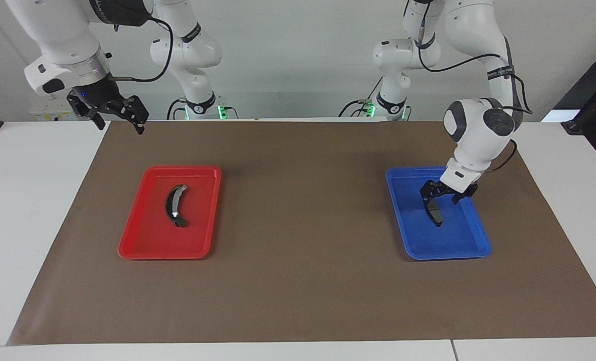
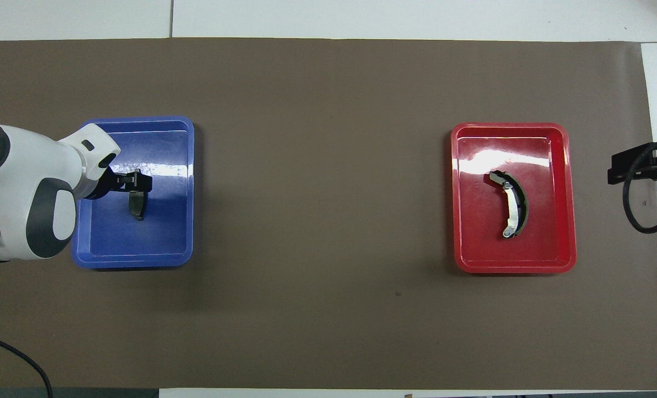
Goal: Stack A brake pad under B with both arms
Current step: 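Grasp the dark brake pad in the blue tray with the left gripper, then lift the dark pad and carry it toward the table center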
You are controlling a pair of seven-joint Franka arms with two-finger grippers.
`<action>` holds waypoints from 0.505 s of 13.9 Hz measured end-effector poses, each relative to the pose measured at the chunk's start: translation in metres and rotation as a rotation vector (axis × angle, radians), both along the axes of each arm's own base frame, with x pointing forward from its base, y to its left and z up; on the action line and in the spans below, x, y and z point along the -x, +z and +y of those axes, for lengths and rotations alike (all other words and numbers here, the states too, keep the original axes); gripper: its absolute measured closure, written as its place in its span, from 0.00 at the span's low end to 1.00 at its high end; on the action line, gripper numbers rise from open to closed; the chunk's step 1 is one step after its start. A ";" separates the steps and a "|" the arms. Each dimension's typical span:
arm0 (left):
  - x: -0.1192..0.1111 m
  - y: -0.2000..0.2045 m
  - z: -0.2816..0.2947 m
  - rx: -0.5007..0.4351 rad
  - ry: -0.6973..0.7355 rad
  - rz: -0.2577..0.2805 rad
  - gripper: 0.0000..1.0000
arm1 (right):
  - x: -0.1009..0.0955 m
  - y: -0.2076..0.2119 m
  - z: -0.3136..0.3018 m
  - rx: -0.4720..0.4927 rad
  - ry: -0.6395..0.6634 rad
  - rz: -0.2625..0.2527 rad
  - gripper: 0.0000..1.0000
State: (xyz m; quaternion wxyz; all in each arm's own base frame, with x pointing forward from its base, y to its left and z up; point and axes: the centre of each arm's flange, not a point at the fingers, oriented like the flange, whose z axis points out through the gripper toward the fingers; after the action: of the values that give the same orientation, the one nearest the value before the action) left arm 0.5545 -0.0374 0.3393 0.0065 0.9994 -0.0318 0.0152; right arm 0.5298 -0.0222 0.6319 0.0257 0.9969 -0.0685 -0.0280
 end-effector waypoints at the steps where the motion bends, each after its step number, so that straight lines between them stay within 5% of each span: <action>1: 0.004 -0.010 0.001 -0.001 0.005 0.009 0.01 | 0.000 0.000 0.000 0.000 0.000 0.000 0.00; 7: 0.009 -0.039 0.003 -0.004 0.048 0.063 0.03 | 0.000 -0.001 0.000 0.000 0.000 0.001 0.00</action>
State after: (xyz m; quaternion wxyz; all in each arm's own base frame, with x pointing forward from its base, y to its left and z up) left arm 0.5458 -0.0348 0.2999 0.0053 0.9998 -0.0074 -0.0164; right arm 0.5299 -0.0222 0.6314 0.0257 0.9969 -0.0685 -0.0286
